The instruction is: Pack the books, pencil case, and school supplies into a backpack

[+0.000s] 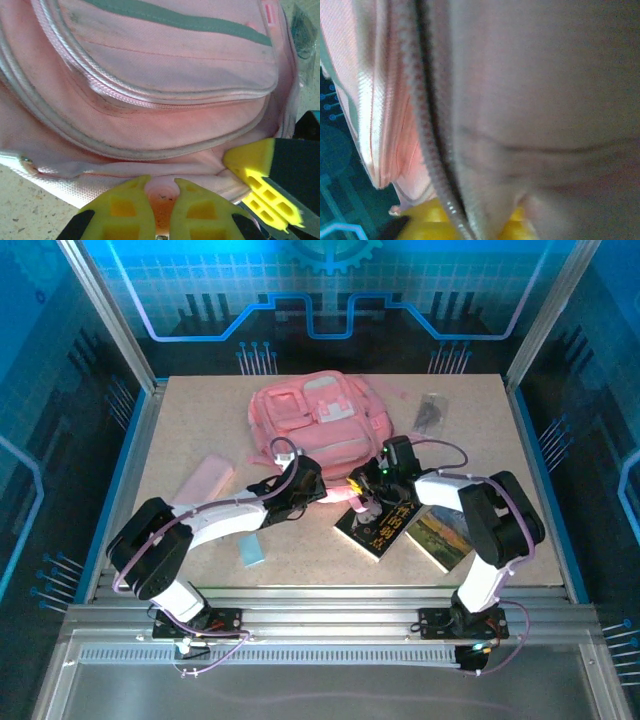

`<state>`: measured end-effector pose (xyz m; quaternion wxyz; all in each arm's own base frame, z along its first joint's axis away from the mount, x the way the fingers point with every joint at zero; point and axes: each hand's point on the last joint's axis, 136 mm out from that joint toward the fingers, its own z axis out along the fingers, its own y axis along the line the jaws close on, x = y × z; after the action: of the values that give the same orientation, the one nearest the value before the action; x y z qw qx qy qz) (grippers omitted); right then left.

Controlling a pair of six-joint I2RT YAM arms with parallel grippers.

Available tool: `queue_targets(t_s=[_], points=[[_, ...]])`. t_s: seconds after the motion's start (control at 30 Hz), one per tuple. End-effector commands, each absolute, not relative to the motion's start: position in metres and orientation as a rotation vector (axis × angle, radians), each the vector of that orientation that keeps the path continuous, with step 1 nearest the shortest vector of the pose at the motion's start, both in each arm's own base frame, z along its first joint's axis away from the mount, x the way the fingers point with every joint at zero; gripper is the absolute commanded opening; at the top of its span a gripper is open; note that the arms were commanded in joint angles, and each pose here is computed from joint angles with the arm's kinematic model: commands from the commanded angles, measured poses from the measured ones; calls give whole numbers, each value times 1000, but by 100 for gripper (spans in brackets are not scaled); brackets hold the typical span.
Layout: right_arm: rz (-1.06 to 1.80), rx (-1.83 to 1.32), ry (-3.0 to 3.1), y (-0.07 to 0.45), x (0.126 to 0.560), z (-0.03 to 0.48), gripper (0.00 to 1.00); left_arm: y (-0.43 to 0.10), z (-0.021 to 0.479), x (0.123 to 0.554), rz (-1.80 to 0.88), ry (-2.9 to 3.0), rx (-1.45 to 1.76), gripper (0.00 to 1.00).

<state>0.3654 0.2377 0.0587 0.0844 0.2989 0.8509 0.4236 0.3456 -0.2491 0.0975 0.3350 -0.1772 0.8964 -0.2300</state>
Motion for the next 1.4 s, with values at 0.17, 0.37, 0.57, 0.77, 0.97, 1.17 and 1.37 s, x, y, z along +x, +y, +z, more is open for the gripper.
queue_targets(t_s=[0.17, 0.37, 0.57, 0.77, 0.97, 1.17, 1.37], points=[[1113, 952, 2445, 210, 377, 48, 0, -200, 88, 338, -418, 2272, -674, 0], [1118, 989, 2400, 196, 378, 61, 0, -143, 80, 335, -222, 2175, -830, 0], [1111, 1044, 2334, 186, 391, 70, 0, -156, 64, 330, -342, 2222, -909, 0], [1125, 1057, 2290, 180, 394, 87, 0, -126, 28, 333, -386, 2198, -1178, 0], [1115, 1059, 2255, 170, 393, 103, 0, -166, 32, 332, -563, 2294, -1087, 0], [1105, 1013, 2267, 171, 393, 109, 0, -173, 41, 325, -613, 2312, -1033, 52], [1107, 989, 2267, 172, 393, 112, 0, -162, 56, 317, -569, 2298, -985, 65]])
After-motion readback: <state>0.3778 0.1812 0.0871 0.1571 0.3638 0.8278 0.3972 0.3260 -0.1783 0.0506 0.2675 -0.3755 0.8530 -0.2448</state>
